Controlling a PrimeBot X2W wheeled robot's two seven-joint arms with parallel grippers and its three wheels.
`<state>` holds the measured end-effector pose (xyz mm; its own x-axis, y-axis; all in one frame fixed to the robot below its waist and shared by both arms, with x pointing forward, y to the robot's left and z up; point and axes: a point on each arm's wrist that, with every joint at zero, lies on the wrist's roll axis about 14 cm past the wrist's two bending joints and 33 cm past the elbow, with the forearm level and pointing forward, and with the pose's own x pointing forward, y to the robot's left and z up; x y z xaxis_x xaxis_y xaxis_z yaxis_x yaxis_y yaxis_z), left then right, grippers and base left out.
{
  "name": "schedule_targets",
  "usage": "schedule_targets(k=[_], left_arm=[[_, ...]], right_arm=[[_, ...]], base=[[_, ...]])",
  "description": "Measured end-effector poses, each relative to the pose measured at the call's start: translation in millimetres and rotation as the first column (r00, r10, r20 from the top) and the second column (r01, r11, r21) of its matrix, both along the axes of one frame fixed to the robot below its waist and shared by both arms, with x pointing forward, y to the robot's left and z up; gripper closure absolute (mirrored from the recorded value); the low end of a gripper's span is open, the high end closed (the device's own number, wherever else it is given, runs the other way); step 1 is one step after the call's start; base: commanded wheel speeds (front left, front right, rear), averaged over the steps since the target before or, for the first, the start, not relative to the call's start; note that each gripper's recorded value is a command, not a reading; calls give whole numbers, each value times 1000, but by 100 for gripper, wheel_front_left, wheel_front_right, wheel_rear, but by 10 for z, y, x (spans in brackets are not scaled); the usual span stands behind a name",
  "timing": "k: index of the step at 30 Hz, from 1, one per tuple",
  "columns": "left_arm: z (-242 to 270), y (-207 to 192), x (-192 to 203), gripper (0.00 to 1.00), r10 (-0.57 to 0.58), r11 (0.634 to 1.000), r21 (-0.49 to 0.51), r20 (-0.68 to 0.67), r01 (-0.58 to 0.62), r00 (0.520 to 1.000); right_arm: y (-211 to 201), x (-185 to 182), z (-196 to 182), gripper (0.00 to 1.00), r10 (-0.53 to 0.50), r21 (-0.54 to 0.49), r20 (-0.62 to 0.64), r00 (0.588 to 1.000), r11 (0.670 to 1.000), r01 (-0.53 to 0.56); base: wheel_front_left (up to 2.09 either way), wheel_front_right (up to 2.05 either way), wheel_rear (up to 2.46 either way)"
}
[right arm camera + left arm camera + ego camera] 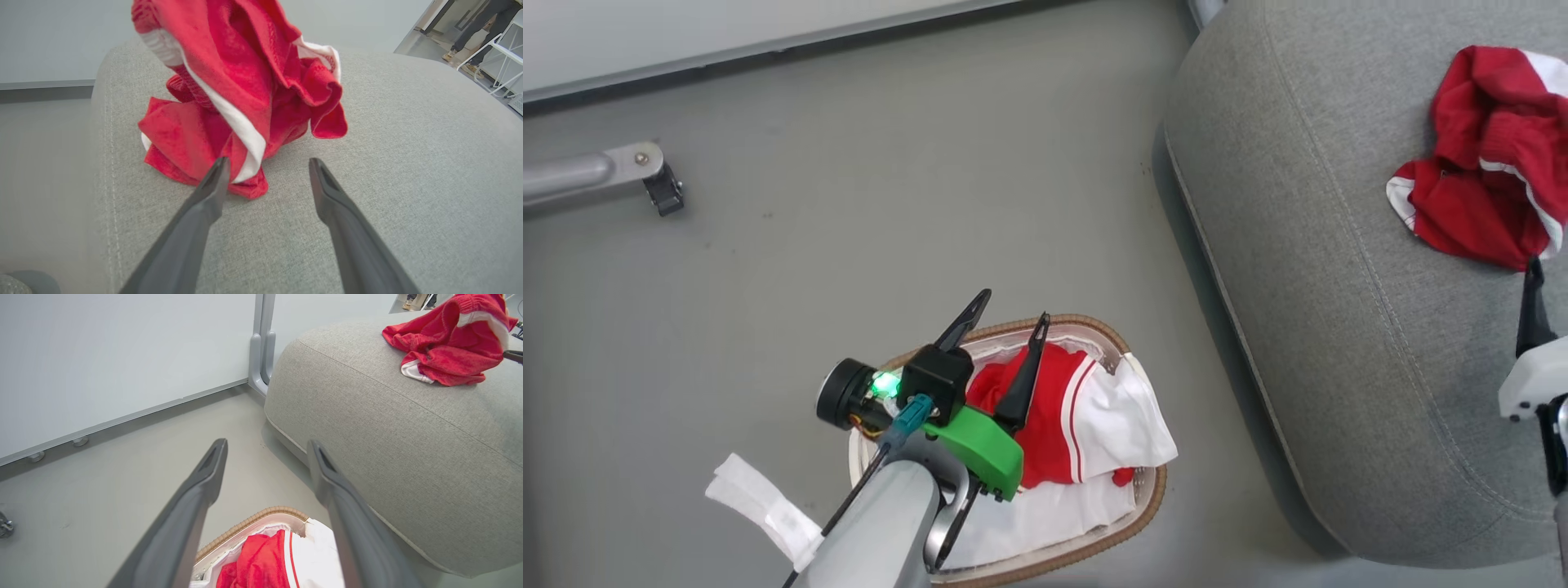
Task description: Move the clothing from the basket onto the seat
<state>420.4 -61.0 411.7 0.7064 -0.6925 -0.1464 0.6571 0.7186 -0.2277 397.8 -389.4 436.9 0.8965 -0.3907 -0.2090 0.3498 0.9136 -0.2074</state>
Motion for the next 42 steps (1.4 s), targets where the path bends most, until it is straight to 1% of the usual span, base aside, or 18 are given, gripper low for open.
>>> schedule_targets(k=[5,8,10,15,18,21,24,27,30,33,35,37,42], left_arm=[[91,185,-17,0,73,997,7,13,-73,997],[145,363,-8,0,142,990,10,21,-143,990],[189,520,0,0,202,979,9,27,-202,979],[221,922,-37,0,326,945,28,41,-327,945],[206,1198,-79,0,399,915,47,44,-401,916],[208,1493,-138,0,475,876,60,50,-478,878],[231,1755,-202,0,547,834,56,49,-549,836],[295,1932,-261,0,591,803,47,64,-594,804],[324,2070,-356,0,627,775,47,73,-630,776],[340,2187,-440,0,660,747,46,74,-663,748],[339,2229,-501,0,671,738,40,67,-674,738],[341,2256,-561,0,676,733,38,66,-679,734],[376,2280,-629,0,682,728,30,74,-685,728]], right_arm=[[306,-102,69,0,58,49,56,997,997,-61],[599,-67,154,0,122,85,109,986,988,-132],[845,-22,218,0,181,104,144,973,975,-197],[1368,114,363,0,292,142,220,931,934,-327],[1637,187,417,0,345,159,250,905,907,-390],[1846,222,452,0,378,177,274,884,884,-433],[2009,239,462,0,401,198,288,870,863,-464],[2117,225,471,0,417,208,295,860,850,-484],[2180,193,502,0,418,217,310,854,844,-491],[2304,129,505,0,453,208,306,837,826,-523],[2302,83,502,0,445,218,310,840,827,-518],[2331,33,510,0,455,212,310,835,823,-527],[2369,-62,492,0,459,221,308,833,817,-532]], base=[[0,0,0],[0,0,0],[0,0,0],[0,0,0],[0,0,0],[0,0,0],[0,0,0],[0,0,0],[0,0,0],[0,0,0],[0,0,0],[0,0,0],[0,0,0]])
